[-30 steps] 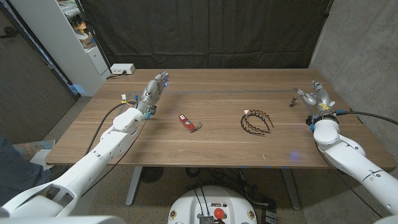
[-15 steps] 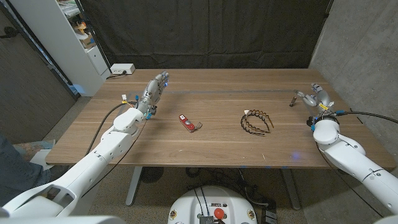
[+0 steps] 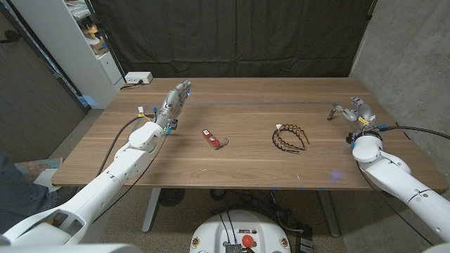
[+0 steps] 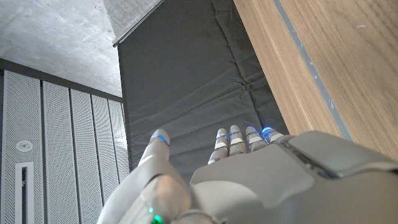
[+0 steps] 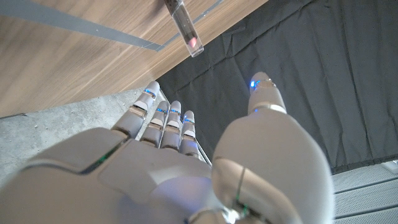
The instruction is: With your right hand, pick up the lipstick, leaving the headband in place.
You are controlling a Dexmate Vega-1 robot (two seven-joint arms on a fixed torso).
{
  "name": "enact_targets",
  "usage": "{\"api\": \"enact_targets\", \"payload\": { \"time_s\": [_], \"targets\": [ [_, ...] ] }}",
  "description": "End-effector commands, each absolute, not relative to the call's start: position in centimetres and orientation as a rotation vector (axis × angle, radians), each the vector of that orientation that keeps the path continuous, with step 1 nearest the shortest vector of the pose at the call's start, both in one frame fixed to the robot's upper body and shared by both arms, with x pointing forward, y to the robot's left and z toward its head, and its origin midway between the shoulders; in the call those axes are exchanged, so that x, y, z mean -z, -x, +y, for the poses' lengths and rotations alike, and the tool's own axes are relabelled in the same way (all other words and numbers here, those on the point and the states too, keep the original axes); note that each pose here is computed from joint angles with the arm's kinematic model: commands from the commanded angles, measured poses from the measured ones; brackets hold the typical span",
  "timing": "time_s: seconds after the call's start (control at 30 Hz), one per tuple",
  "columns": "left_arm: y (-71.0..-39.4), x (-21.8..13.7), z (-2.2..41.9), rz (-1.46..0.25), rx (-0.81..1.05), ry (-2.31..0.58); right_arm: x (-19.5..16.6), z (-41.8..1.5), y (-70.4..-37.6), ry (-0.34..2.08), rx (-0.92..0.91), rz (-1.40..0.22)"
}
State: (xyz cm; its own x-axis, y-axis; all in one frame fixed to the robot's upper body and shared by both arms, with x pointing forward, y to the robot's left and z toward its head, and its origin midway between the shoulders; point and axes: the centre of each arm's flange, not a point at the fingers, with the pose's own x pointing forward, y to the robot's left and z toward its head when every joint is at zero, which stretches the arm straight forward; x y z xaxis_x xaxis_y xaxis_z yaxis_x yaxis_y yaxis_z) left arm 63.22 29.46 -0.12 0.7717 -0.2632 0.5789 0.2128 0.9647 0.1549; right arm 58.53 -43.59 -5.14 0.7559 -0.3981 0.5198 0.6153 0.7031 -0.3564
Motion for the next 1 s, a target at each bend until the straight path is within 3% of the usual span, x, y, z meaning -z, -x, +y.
{"api": "enact_targets", "payload": {
  "time_s": [0.03, 1.0],
  "targets": [
    [-63.3, 0.1, 29.3, -0.631, 0.255, -0.087, 5.4, -43.2, -59.5, 0.553, 0.582, -0.403],
    [-64.2, -0.9, 29.2, -0.632, 0.264, -0.095, 4.6, -42.9, -60.8, 0.609, 0.579, -0.373]
  ]
}}
